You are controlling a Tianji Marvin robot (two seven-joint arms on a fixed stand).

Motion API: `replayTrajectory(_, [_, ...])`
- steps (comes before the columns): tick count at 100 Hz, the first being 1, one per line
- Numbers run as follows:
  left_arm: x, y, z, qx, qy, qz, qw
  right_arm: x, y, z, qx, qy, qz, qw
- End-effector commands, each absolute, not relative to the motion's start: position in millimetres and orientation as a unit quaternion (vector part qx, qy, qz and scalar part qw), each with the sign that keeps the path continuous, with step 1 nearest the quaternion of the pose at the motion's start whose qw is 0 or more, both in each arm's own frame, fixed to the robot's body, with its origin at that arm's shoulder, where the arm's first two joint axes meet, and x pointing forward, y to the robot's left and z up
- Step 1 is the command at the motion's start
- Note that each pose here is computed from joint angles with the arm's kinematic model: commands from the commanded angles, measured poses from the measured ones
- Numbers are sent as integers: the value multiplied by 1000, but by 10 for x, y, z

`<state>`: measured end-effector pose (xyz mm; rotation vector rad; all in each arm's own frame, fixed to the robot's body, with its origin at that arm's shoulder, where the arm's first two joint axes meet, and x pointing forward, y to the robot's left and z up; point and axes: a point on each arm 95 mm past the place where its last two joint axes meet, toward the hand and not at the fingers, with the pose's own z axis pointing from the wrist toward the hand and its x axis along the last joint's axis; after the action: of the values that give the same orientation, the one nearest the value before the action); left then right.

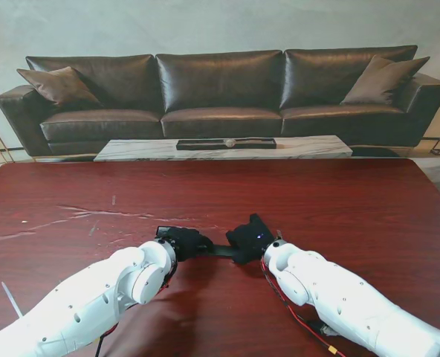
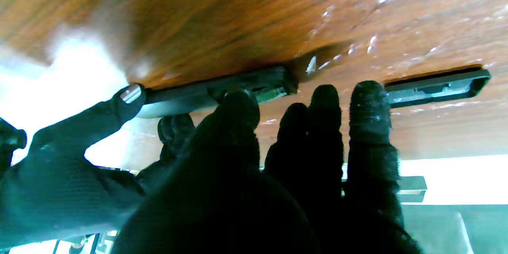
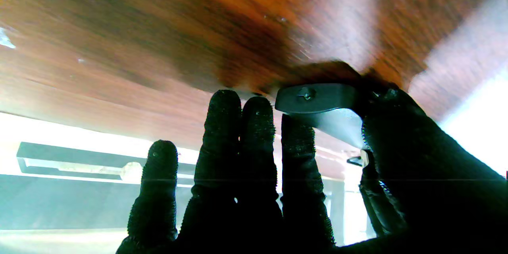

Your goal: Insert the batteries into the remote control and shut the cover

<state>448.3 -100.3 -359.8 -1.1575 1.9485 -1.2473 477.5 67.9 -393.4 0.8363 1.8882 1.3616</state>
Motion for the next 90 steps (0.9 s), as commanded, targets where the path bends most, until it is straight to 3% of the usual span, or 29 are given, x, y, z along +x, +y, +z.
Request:
replayTrajectory(1, [4441,-753,-3887,-455,736,-418,276,4645,585,-4142,326,740,498,315])
replayTrajectory(90, [4416,-698,-3870,-467,728,-404,299,4627,610,-4119,325,742,499,308])
